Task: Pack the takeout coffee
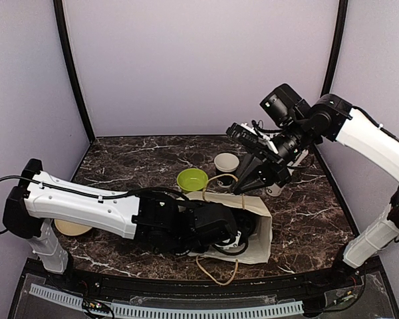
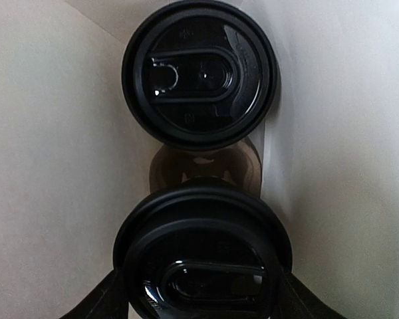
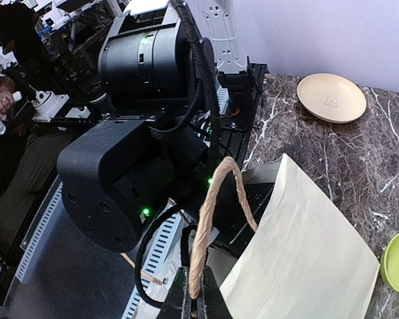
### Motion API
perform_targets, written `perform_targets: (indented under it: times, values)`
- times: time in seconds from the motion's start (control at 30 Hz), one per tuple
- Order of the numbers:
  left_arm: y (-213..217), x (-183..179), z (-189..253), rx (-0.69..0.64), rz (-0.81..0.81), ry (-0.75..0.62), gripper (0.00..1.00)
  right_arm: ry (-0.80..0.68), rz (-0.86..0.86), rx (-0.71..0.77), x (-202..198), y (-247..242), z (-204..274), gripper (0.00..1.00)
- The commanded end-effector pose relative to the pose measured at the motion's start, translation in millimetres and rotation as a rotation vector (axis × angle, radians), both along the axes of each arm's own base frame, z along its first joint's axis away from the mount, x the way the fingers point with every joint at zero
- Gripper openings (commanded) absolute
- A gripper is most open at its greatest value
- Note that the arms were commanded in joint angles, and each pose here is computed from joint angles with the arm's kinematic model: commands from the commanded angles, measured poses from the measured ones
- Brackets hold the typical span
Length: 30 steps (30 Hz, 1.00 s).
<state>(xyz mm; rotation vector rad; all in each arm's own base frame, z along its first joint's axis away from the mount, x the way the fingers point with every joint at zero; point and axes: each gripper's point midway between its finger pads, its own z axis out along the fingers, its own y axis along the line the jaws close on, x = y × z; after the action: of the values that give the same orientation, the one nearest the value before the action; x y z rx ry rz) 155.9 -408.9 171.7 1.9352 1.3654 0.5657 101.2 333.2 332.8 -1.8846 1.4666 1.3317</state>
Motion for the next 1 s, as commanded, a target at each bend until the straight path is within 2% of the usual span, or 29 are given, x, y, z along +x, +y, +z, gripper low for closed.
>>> perform_targets:
  times: [0.0, 0.43, 0.97]
  values:
    - [3.9, 5.2, 14.2, -0.055, 0.008, -0.005, 0.49, -0.018, 0.025, 0.017, -5.8, -1.4, 6.5, 0.0]
    - [-3.5, 16.5, 17.6, -0.144, -0.026, -0.033, 0.49, 0.003, 0.034, 0.023, -6.1, 2.4, 8.0, 0.0]
    - [3.4, 37.0, -6.8, -0.125, -0.021, -0.003, 0.49, 0.017, 0.062, 0.022, -8.3, 7.2, 9.6, 0.0]
